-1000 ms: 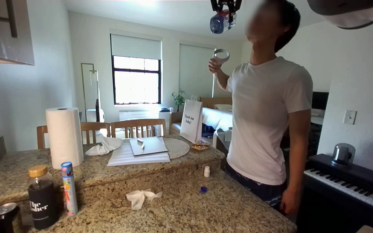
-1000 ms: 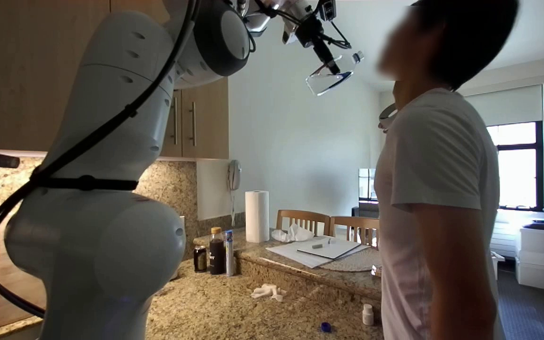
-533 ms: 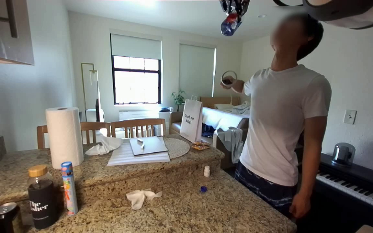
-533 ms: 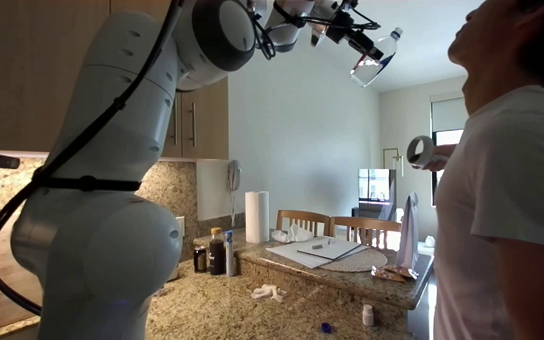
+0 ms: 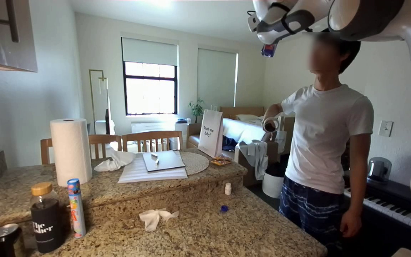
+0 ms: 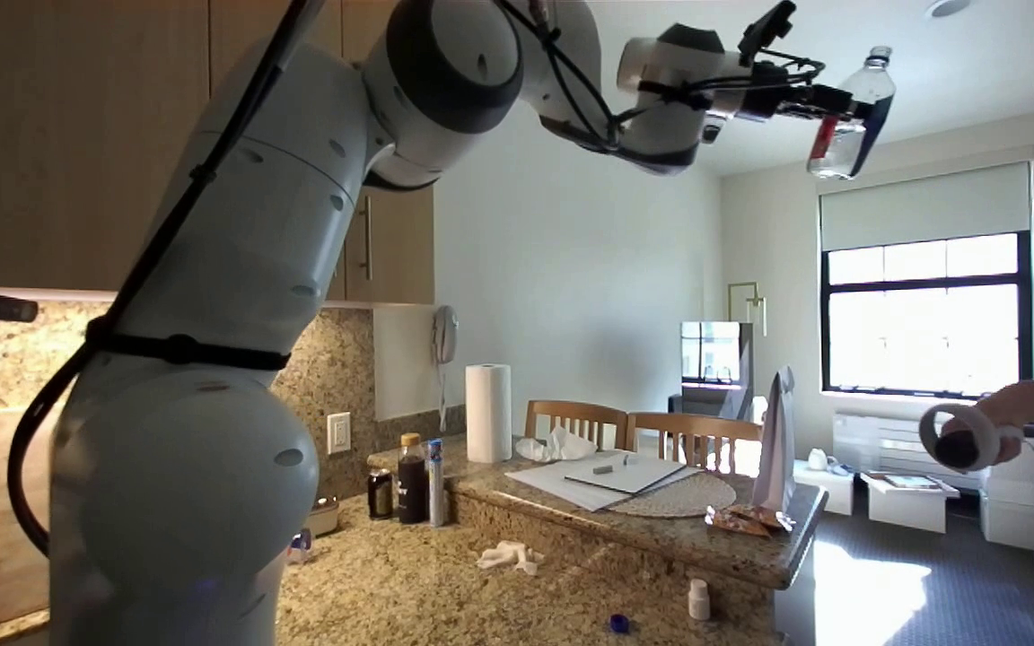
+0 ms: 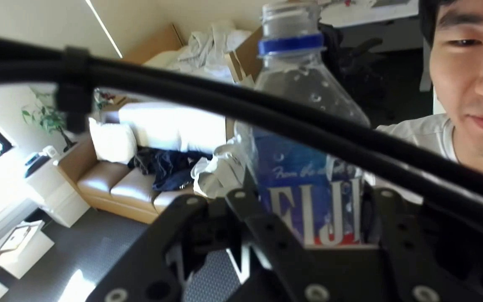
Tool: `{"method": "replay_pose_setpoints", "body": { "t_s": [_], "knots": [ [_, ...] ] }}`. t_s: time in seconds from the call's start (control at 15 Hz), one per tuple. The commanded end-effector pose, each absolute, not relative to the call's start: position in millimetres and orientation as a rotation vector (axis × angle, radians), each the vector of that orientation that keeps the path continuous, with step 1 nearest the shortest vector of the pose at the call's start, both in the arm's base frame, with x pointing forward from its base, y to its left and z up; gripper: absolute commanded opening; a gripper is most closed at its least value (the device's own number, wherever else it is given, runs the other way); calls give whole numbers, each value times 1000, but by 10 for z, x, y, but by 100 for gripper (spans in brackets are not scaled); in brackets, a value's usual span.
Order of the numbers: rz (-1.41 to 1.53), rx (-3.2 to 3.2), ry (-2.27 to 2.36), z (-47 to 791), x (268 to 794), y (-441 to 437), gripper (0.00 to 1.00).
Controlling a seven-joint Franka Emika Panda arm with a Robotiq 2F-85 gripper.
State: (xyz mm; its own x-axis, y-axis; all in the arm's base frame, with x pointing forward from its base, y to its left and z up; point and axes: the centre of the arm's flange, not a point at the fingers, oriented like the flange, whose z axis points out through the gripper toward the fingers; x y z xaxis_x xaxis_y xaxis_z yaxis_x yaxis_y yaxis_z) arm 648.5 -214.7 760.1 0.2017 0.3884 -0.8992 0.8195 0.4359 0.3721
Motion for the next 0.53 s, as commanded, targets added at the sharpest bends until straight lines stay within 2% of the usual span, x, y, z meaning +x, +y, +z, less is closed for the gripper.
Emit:
{"method": "replay_pose_setpoints", "body": {
  "t_s": [0.0,0.4,0.47],
  "knots": [
    [-447,1032,1260,6866,6571,-2852,22],
    [-676,951,1129,5637,6804,-4305,22],
    [-604,981,1210,5883,6693,-3958,22]
  ]
}}
